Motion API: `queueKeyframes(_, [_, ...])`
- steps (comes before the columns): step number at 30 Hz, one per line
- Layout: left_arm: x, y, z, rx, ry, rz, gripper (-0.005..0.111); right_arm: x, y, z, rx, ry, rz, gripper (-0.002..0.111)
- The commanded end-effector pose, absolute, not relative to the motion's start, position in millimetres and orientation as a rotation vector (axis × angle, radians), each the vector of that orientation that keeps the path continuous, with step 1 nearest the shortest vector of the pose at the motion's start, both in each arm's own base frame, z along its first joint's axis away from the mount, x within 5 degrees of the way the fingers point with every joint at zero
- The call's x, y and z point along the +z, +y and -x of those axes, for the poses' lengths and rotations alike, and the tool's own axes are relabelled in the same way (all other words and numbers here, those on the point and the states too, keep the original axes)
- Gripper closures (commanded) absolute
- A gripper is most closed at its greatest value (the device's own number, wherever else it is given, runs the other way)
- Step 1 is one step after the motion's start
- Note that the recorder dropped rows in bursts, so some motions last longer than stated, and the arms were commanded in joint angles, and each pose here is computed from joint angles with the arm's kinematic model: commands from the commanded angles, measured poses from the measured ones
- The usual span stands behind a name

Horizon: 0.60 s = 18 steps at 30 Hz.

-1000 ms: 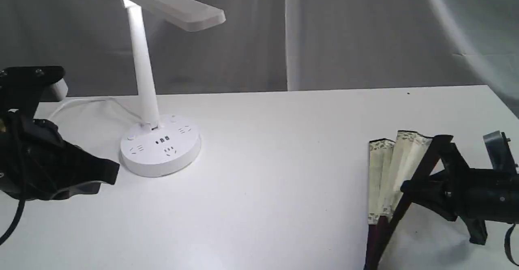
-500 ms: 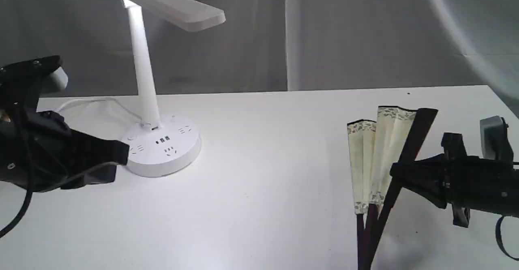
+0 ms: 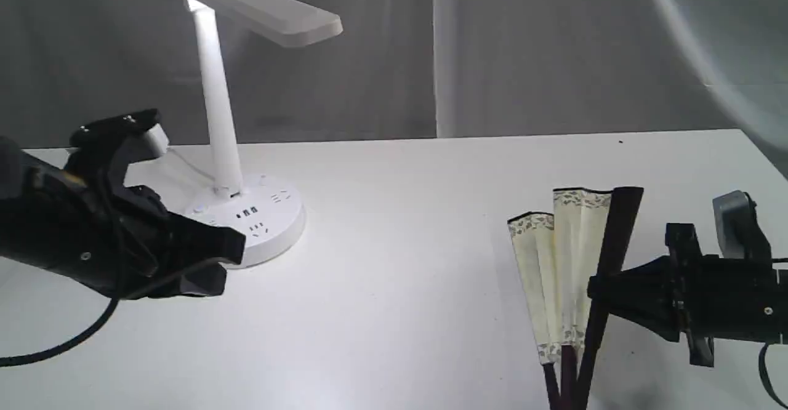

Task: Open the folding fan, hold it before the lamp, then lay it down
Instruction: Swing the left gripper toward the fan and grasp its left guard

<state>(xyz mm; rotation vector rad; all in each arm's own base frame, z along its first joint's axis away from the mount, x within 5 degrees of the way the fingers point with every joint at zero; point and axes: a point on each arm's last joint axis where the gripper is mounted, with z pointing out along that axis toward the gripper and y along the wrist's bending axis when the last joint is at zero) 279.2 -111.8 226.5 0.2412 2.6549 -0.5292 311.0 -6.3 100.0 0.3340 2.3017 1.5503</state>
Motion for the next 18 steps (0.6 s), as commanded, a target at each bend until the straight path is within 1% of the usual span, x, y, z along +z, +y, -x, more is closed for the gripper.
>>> queueKeyframes(1, [223,-131,-283,-0.469,2.653,-0.405,0.101,112,-6,-309,1.575,2.275,-0.298,0.108])
queueKeyframes(4, [221,-156,-284,-0.432,2.596,-0.492,0.101,124,-6,-309,1.553,2.255,-0.262,0.108])
queueKeyframes(9, [217,-185,-286,-0.449,2.445,-0.528,0.1,137,-6,-308,1.528,2.239,-0.215,0.108])
queueKeyframes(13, [214,-208,-285,-0.425,2.298,-0.647,0.096,144,-6,-308,1.517,2.222,-0.202,0.108])
queueKeyframes(18, [212,-231,-287,-0.407,2.134,-0.683,0.09,144,-6,-309,1.519,2.215,-0.213,0.108])
